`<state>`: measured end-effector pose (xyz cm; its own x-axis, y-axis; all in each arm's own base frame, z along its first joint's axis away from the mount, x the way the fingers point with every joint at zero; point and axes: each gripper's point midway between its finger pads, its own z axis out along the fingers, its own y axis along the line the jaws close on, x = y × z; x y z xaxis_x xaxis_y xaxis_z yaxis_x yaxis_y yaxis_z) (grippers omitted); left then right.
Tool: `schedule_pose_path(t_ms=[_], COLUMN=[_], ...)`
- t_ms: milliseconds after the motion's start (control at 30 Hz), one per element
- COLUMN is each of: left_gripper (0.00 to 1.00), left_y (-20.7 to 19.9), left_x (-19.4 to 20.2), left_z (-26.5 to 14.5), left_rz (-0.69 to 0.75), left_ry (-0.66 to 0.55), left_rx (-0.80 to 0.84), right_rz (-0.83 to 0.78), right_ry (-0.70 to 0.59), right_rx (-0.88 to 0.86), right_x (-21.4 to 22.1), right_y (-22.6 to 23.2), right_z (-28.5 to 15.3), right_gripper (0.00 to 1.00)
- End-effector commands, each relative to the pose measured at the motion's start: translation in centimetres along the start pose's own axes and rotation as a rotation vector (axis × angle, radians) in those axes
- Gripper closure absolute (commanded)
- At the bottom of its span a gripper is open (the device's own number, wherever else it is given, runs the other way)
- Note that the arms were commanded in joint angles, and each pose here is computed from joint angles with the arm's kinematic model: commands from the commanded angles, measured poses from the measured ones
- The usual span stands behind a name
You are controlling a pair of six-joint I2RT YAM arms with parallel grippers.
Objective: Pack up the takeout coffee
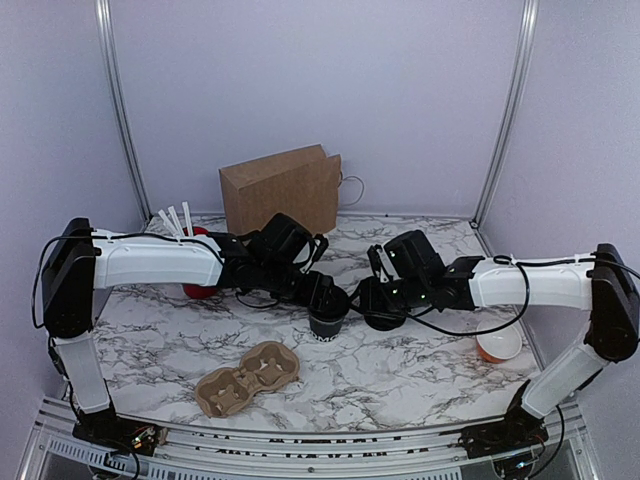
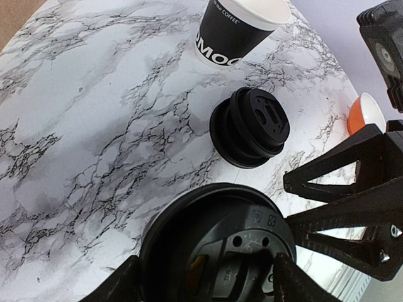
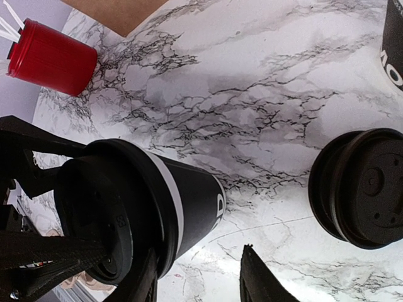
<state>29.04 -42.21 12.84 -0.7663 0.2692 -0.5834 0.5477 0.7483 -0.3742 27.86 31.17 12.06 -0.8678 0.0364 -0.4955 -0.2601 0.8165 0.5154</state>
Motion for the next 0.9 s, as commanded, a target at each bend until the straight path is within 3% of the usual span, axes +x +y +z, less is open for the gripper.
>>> schedule_pose_path(t_ms=[0, 867], left_gripper=[0.30, 0.30], left_y=[-0.50, -0.42], left_x=[0.04, 0.15], left_z=[0.10, 0.14], left_rz=[0.017, 0.018], left_ry=[0.010, 0.013], left_rx=[0.010, 0.010], right_rz=[-0.014, -0.040], right_ry=[0.012, 0.030], right_rx=[0.009, 0.029], right_x=[0.18, 0.21], right_y=[0.56, 0.68], right_z=[-0.64, 0.08], right_gripper=[0.58, 0.58])
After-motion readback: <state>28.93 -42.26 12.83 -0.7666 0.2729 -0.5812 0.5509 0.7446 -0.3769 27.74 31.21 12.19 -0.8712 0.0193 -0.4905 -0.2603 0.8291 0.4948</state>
